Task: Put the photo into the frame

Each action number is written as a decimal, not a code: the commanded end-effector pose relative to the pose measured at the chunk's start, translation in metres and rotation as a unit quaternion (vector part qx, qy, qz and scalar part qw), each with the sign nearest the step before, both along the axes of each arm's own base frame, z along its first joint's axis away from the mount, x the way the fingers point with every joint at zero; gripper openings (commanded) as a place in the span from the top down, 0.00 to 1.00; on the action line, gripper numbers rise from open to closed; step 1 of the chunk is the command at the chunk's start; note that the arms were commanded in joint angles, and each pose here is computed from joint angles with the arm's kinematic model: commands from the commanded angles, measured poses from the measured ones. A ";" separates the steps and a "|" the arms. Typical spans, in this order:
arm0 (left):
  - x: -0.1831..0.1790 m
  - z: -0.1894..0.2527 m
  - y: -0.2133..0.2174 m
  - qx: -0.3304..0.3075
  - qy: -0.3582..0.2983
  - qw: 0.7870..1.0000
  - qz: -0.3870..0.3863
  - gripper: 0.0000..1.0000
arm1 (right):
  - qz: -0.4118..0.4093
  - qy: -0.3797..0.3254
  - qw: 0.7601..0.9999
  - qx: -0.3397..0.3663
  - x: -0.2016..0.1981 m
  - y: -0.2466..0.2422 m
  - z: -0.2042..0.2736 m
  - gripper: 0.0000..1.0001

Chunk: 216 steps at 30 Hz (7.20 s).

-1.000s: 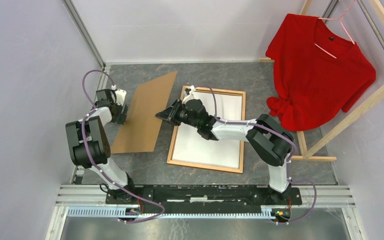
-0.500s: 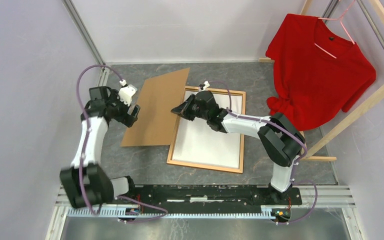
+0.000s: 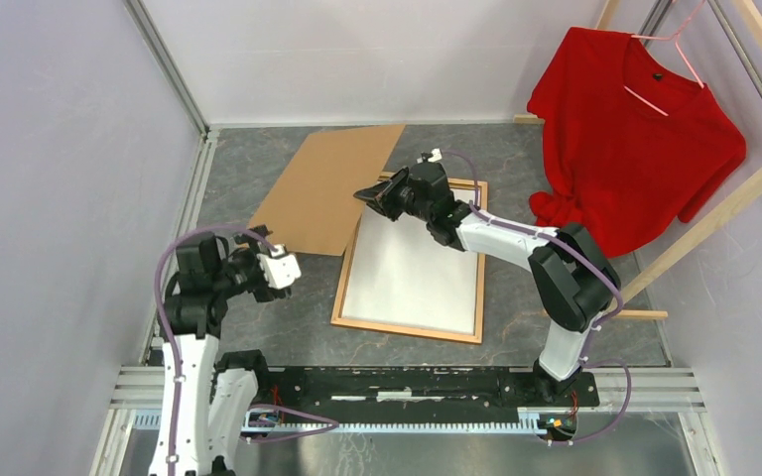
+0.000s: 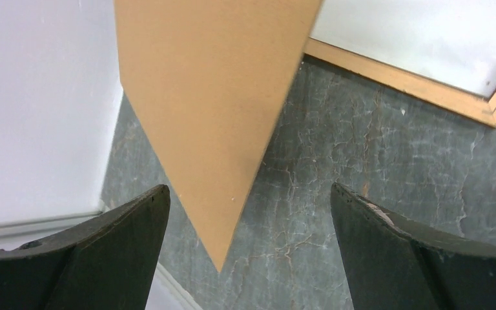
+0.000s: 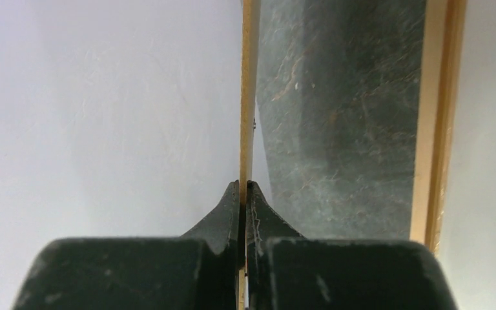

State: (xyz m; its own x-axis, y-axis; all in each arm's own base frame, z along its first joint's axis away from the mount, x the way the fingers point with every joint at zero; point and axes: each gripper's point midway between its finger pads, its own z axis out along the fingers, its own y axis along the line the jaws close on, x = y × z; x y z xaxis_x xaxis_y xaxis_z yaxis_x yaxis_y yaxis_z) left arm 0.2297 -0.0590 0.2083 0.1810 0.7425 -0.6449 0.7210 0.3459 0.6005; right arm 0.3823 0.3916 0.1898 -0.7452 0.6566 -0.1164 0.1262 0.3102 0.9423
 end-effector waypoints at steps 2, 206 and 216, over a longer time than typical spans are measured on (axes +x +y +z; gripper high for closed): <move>-0.001 0.002 -0.003 0.072 -0.099 0.991 -0.062 0.00 | 0.024 -0.072 0.990 0.117 -0.018 0.005 0.099 1.00; 0.113 -0.133 -0.019 -0.087 0.300 0.916 0.253 0.00 | -0.029 -0.142 0.988 0.060 -0.050 -0.224 -0.044 1.00; 0.110 -0.135 -0.017 -0.078 0.302 0.917 0.250 0.00 | -0.033 -0.135 0.989 0.047 -0.046 -0.225 -0.054 1.00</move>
State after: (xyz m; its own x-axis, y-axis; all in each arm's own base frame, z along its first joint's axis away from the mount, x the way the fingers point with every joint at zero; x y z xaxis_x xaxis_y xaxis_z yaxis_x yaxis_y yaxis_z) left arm 0.3389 -0.0774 0.0738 -0.6150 0.4793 -0.6261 0.6011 0.7989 0.0211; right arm 0.3230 0.1632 0.1058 -0.6722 0.7208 -0.1690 0.0104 0.2375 0.9713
